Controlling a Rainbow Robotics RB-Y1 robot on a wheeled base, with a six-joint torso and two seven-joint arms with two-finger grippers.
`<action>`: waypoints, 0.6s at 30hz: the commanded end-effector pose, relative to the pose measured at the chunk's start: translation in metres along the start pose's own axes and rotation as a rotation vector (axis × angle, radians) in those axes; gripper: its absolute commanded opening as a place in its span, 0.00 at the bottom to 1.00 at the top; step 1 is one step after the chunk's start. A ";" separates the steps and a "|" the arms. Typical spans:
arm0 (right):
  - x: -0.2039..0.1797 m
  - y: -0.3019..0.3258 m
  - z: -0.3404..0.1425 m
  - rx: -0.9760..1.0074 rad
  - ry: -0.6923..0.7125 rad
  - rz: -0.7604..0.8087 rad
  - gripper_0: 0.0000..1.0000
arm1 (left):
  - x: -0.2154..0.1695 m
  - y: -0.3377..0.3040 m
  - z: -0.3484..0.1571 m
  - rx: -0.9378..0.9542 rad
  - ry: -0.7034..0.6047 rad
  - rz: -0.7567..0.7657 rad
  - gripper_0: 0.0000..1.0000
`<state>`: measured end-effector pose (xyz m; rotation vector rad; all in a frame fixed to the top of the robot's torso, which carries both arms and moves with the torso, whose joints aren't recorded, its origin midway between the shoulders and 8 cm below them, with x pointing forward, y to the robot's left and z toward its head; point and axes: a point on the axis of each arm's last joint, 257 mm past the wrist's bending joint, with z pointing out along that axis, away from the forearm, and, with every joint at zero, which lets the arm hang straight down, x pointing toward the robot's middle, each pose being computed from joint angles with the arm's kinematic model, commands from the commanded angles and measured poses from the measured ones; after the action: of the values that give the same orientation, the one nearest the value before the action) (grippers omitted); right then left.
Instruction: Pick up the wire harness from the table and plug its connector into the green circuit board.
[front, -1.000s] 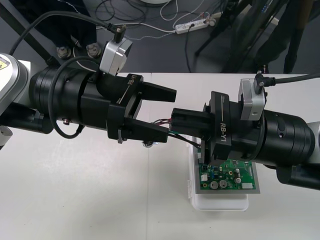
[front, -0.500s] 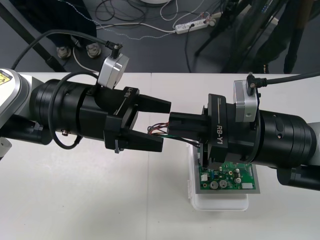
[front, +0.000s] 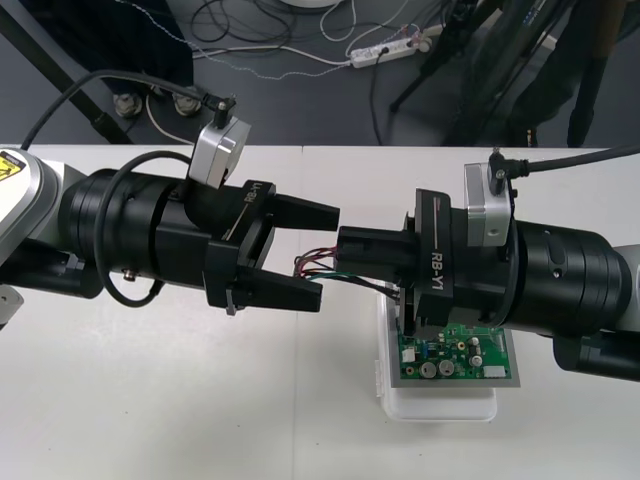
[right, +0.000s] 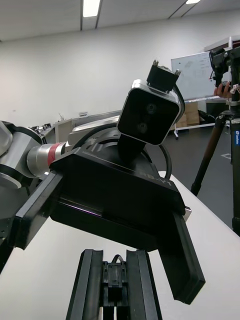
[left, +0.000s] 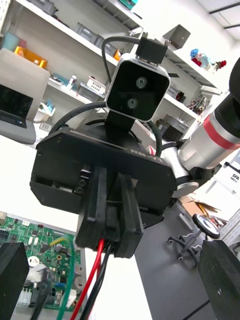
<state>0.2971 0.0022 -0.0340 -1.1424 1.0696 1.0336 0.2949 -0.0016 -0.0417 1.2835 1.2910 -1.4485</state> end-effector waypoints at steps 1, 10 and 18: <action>-0.001 0.015 0.004 -0.037 0.024 -0.039 0.00 | 0.004 -0.014 0.005 0.049 -0.024 0.029 1.00; -0.005 0.020 0.005 -0.049 0.018 -0.073 0.00 | 0.004 -0.016 0.008 0.054 -0.043 0.034 0.97; -0.009 0.021 0.006 -0.053 0.009 -0.091 0.00 | 0.002 -0.016 0.008 0.053 -0.049 0.043 0.55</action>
<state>0.2928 0.0043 -0.0336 -1.1699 1.0532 1.0107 0.2912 -0.0051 -0.0430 1.2555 1.2777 -1.4799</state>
